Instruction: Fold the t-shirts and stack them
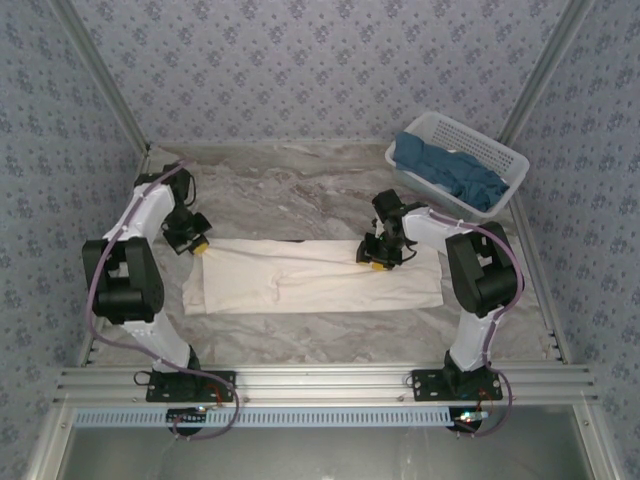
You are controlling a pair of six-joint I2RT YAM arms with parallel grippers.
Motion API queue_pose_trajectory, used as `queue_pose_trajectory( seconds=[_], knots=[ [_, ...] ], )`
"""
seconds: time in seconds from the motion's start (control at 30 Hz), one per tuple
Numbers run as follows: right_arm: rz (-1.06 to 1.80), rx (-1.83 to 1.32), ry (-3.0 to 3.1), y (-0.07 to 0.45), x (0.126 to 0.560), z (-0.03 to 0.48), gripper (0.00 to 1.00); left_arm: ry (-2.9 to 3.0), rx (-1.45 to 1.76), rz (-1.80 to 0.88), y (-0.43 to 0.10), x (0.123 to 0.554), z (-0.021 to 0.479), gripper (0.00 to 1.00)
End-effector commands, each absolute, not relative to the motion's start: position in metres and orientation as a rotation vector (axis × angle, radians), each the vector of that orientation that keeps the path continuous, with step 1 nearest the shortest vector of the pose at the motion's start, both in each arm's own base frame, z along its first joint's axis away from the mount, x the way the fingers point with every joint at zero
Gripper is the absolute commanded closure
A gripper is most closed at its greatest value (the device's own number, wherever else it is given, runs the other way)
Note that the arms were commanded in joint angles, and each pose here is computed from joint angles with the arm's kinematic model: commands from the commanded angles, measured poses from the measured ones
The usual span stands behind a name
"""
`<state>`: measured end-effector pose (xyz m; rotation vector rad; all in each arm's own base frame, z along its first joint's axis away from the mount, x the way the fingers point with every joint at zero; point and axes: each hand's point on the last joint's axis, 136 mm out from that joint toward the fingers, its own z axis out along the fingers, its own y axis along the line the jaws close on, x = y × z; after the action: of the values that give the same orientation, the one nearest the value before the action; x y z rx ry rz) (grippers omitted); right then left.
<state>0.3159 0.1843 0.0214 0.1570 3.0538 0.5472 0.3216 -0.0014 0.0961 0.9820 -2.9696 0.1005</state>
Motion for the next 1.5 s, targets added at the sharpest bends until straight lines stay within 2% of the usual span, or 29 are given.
queue_pose_trajectory(
  seconds=[0.0, 0.27, 0.3, 0.4, 0.5, 0.57, 0.63, 0.8, 0.87, 0.97, 1.07, 1.27, 1.47],
  knots=[
    [0.289, 0.182, 3.178, 0.152, 0.290, -0.013, 0.56, -2.961, 0.905, -0.024, 0.010, 0.325, 0.088, 1.00],
    [0.291, 0.201, 3.130, 0.151, 0.291, -0.005, 0.56, -2.936, 0.801, -0.193, 0.024, 0.343, 0.045, 1.00],
    [0.291, 0.206, 3.109, 0.150, 0.294, 0.000, 0.56, -2.941, 0.787, -0.221, 0.026, 0.345, 0.043, 0.95],
    [0.284, 0.234, 3.021, 0.145, 0.302, 0.021, 0.55, -2.984, 0.771, -0.324, 0.031, 0.350, 0.054, 0.72],
    [0.263, 0.279, 2.913, 0.132, 0.310, 0.047, 0.52, -3.082, 0.791, -0.415, 0.030, 0.349, 0.085, 0.56],
    [0.256, 0.317, 2.864, 0.121, 0.312, 0.059, 0.49, -3.130, 0.816, -0.422, 0.024, 0.340, 0.102, 0.49],
    [0.283, 0.354, 2.814, 0.113, 0.317, 0.065, 0.49, -3.134, 0.862, -0.312, 0.007, 0.323, 0.108, 0.49],
    [0.236, 0.439, 2.848, 0.076, 0.316, 0.054, 0.52, -2.988, 0.983, 0.087, -0.060, 0.272, 0.086, 0.62],
    [0.216, 0.457, 2.876, 0.064, 0.315, 0.049, 0.53, -2.941, 1.033, 0.176, -0.078, 0.260, 0.076, 0.67],
    [0.149, 0.455, 2.945, 0.050, 0.311, 0.037, 0.55, -2.877, 1.117, 0.229, -0.091, 0.250, 0.057, 0.68],
    [0.117, 0.458, 2.994, 0.044, 0.307, 0.026, 0.56, -2.854, 1.187, 0.207, -0.087, 0.255, 0.045, 0.69],
    [0.003, 0.517, 3.067, 0.032, 0.291, 0.010, 0.57, -2.930, 1.214, 0.122, -0.073, 0.289, 0.059, 0.68],
    [0.021, 0.587, 3.077, 0.035, 0.283, 0.004, 0.57, -2.843, 1.154, 0.089, -0.075, 0.297, 0.027, 0.67]
  ],
)
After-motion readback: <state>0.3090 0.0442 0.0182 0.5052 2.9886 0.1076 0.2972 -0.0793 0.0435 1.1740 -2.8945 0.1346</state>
